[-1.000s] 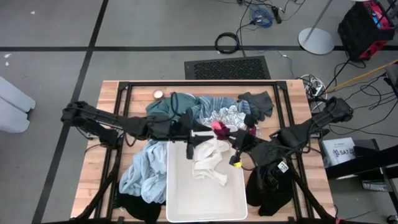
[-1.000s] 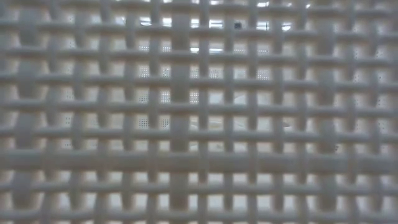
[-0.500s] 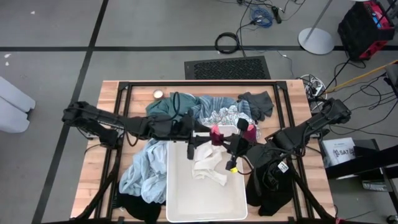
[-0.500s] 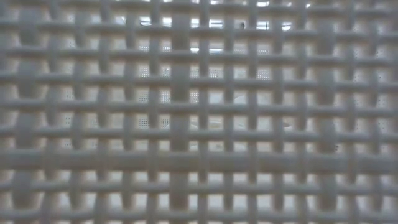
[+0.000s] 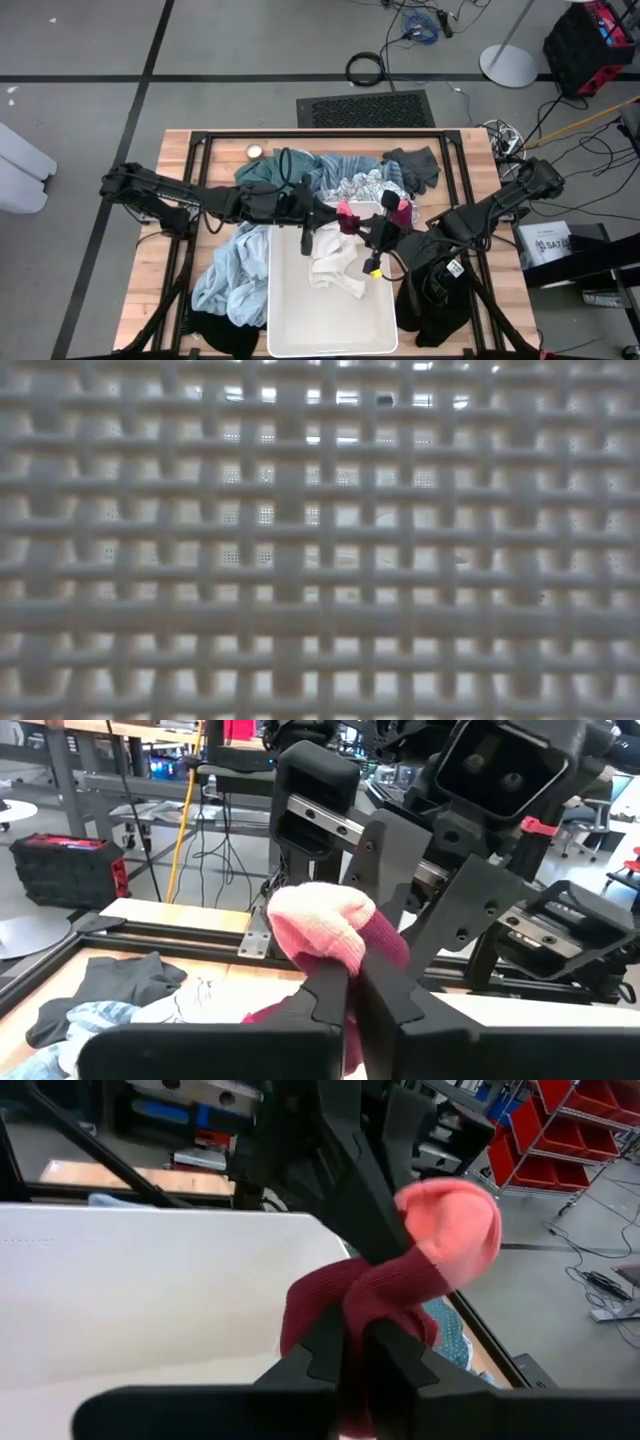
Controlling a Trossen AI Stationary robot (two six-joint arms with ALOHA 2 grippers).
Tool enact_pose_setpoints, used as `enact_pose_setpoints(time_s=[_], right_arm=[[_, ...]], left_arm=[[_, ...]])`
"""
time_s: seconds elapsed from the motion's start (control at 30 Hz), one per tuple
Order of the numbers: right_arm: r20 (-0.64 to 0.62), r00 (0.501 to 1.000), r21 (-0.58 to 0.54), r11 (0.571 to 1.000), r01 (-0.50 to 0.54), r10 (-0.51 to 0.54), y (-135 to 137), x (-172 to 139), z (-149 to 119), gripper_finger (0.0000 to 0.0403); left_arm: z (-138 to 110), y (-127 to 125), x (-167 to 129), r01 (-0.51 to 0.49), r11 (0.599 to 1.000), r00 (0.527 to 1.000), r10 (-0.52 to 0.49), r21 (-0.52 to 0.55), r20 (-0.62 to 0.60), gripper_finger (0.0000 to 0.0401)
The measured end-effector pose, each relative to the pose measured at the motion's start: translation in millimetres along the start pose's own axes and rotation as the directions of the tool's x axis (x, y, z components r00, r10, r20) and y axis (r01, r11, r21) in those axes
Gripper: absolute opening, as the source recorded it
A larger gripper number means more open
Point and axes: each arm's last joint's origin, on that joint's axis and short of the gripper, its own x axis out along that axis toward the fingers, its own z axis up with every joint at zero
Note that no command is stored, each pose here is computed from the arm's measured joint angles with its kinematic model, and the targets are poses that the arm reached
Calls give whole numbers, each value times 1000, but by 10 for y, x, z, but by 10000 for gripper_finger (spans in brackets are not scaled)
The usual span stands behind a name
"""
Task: Sort clothes
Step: Put the red sock into the white laundry bin
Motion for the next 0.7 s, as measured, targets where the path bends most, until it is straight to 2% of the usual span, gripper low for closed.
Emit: enact_pose_setpoints(time_s=[0.23, 0.53, 0.7], right_arm=[[-82, 997, -91, 996, 6, -14, -35, -58, -103, 57], [-43, 999, -20, 1000, -19, 18, -169, -385, -30, 109], [-87, 993, 20, 996, 83, -81, -297, -556, -132, 122]], left_arm=[[13, 0, -15, 1, 1000, 1000, -1, 26, 1, 5], [87, 12, -104, -25, 998, 1000, 24, 60, 9, 4], [27, -21, -150, 131, 991, 987, -127, 39, -97, 3]])
